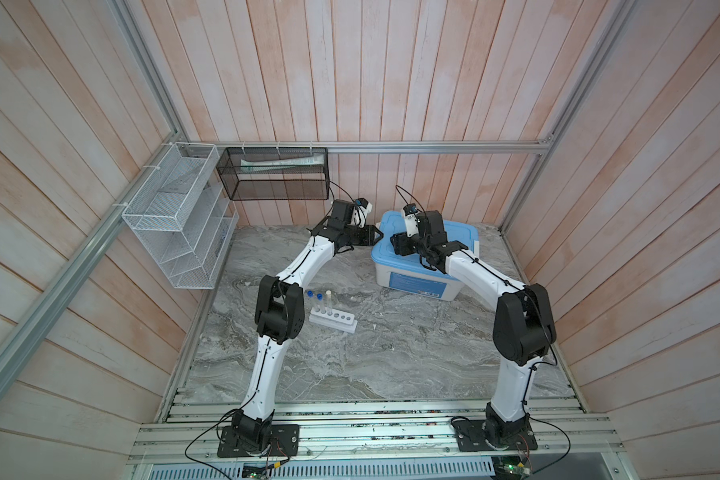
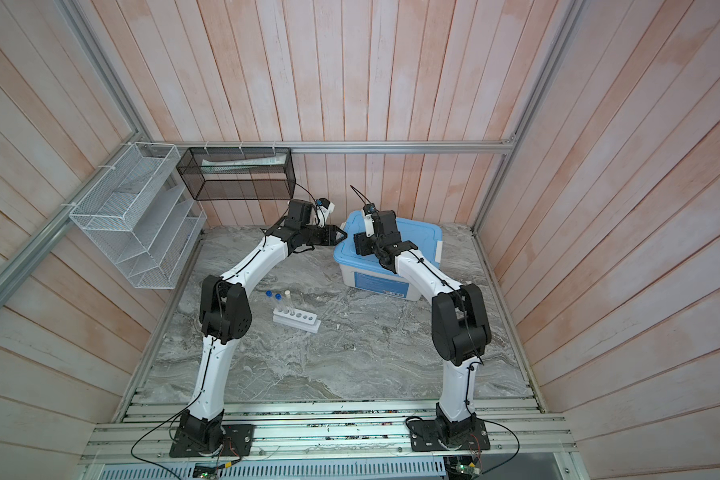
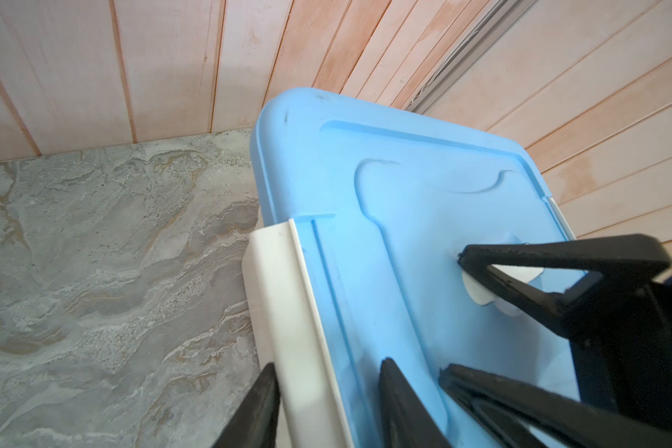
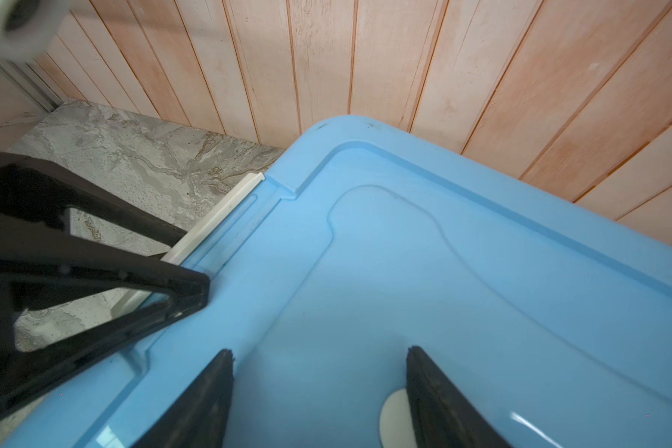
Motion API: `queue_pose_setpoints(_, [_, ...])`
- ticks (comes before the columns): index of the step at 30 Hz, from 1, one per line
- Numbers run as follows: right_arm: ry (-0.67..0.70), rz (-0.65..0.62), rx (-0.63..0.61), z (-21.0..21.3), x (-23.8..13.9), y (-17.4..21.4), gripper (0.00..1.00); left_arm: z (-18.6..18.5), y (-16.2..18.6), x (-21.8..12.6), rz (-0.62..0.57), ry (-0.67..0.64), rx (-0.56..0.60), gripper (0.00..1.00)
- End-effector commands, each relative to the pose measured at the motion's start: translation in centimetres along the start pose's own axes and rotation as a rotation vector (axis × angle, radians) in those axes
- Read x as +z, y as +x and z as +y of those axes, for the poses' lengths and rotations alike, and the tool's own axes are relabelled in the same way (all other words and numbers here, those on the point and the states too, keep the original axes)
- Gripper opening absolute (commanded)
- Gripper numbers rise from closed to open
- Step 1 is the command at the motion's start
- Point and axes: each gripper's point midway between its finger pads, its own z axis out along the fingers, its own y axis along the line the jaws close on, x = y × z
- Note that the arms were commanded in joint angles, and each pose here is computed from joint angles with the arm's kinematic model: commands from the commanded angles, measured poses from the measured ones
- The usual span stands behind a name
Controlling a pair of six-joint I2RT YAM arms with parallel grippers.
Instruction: Organize the chemistry lab equipment
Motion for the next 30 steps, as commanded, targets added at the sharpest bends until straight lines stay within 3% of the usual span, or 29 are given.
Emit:
queue_pose_setpoints(1, [-0.002,0.338,0.04,0.4,1.8,10.5,0.7,1.5,1.9,-0.1,0.074,-0.085,-0.004,0.41])
queue_pose_setpoints(30, [0.017,0.356,0.058,-0.1,1.8,11.4,0.7,1.5,4.1,1.5,0.157,-0.21,0.011,0.34])
